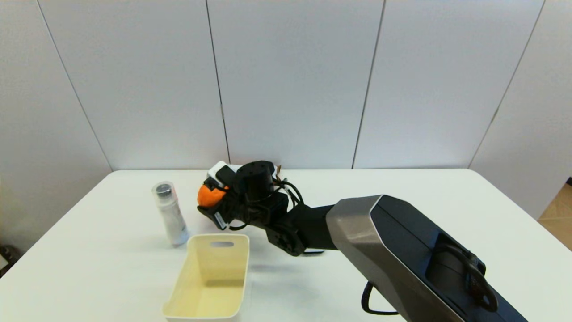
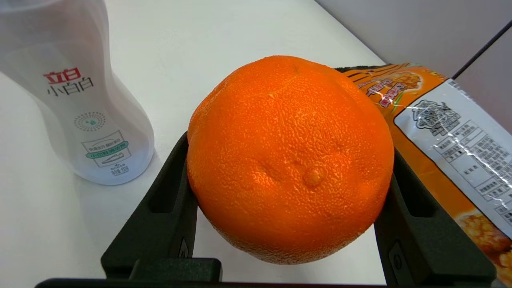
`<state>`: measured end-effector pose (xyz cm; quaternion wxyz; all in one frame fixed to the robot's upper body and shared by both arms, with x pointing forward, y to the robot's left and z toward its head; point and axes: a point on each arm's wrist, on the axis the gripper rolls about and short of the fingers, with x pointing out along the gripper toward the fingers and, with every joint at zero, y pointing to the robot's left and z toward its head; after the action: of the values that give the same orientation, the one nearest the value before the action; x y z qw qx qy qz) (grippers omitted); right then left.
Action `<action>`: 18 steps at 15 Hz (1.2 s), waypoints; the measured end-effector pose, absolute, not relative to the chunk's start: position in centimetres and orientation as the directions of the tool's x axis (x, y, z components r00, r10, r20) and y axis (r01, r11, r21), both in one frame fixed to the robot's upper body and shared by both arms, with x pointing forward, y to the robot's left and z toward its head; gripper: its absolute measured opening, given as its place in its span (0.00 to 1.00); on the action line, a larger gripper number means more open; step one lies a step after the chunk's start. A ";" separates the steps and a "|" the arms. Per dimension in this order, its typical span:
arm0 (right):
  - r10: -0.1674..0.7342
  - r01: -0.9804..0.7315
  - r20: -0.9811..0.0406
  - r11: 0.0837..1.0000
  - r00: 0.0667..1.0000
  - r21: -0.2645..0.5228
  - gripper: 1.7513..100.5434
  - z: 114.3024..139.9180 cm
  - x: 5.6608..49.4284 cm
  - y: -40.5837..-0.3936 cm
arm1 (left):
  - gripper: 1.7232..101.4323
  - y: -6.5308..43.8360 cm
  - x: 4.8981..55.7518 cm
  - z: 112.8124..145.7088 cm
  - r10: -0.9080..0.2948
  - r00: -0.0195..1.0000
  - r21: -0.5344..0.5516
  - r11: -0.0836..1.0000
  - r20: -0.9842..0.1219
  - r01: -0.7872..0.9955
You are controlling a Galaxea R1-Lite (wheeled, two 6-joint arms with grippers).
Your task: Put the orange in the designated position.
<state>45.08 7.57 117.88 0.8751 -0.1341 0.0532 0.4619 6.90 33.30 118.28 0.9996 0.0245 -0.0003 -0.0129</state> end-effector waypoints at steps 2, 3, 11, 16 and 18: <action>0.794 -0.823 -0.217 0.537 0.567 -0.184 0.66 117.6 45.1 7.7 | 0.96 33.3 6.9 118.3 -0.026 1.000 0.049 0.998 0.000 0.026; 0.794 -0.823 -0.219 0.537 0.567 -0.184 0.66 117.5 45.1 7.7 | 0.96 33.3 6.9 118.3 -0.026 1.000 0.049 0.998 0.000 0.026; 0.856 -0.861 -0.135 0.475 0.500 -0.181 0.66 117.8 45.0 8.2 | 0.96 33.3 6.9 118.3 -0.027 1.000 0.048 0.998 0.000 0.027; 0.859 -0.866 -0.143 0.466 0.492 -0.181 0.66 116.9 44.9 8.4 | 0.96 33.3 6.9 118.3 -0.026 1.000 0.049 0.998 0.000 0.026; 0.862 -0.867 -0.135 0.463 0.489 -0.183 0.66 116.6 44.7 8.6 | 0.96 33.3 6.9 118.3 -0.026 1.000 0.049 0.998 0.000 0.026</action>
<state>44.74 8.63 116.64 0.8553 -0.1137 0.0116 0.5054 6.90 33.30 118.28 0.9996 0.0245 -0.0005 -0.0131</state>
